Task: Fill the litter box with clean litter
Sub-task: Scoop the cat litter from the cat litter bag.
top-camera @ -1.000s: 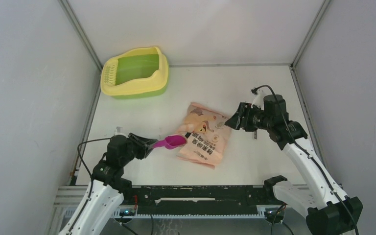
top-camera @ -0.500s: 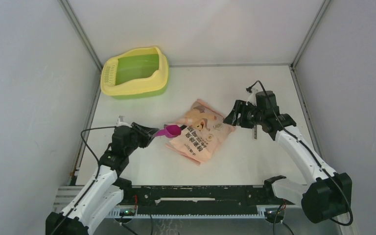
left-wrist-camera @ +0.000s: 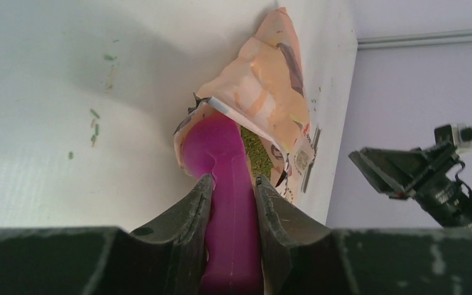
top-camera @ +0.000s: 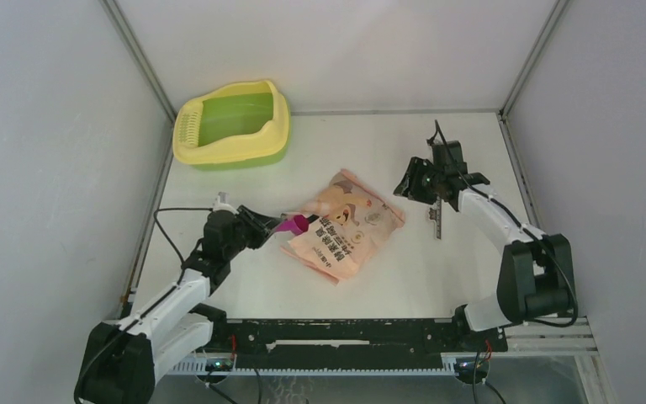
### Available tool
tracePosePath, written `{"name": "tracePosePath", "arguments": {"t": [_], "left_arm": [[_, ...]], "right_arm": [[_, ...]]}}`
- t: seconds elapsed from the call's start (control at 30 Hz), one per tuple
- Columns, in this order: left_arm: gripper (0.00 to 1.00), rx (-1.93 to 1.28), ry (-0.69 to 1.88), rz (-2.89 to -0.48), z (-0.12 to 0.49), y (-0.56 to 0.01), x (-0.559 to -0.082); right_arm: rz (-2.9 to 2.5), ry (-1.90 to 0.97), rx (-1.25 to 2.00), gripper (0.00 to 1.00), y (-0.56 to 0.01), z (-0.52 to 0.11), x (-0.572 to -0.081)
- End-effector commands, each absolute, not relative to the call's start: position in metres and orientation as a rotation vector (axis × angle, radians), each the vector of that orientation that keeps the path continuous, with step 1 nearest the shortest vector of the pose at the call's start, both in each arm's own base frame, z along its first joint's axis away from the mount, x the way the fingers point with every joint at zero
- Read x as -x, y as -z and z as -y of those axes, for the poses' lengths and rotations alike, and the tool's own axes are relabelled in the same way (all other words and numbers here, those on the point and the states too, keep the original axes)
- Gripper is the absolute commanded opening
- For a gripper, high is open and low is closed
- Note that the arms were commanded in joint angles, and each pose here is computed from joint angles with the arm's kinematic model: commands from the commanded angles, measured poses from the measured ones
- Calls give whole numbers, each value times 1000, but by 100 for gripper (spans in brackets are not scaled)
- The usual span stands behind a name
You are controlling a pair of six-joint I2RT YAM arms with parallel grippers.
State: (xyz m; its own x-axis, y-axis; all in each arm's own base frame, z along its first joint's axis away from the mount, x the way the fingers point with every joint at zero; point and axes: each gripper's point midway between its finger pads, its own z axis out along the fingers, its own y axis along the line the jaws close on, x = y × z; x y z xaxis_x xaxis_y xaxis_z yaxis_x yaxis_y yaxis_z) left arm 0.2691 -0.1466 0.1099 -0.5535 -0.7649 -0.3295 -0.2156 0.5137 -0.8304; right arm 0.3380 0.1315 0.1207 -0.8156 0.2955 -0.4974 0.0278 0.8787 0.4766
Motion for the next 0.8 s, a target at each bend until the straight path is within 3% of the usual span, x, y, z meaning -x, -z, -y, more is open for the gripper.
{"name": "tracePosePath", "arguments": {"t": [0.0,0.17,0.77], "left_arm": [[0,660,1024,-1993,163,-130,-283],[0,632,1056,-1965,177,-135,-290],[0,529,1062,-2017,212,-107,-325]], "right_arm": [[-2397,-565,-226,57,-127,-130,-379],[-2442,-559,-169,75,-105,-142,-390],[-2550,-663,-28,76,-72,-187,-351]]}}
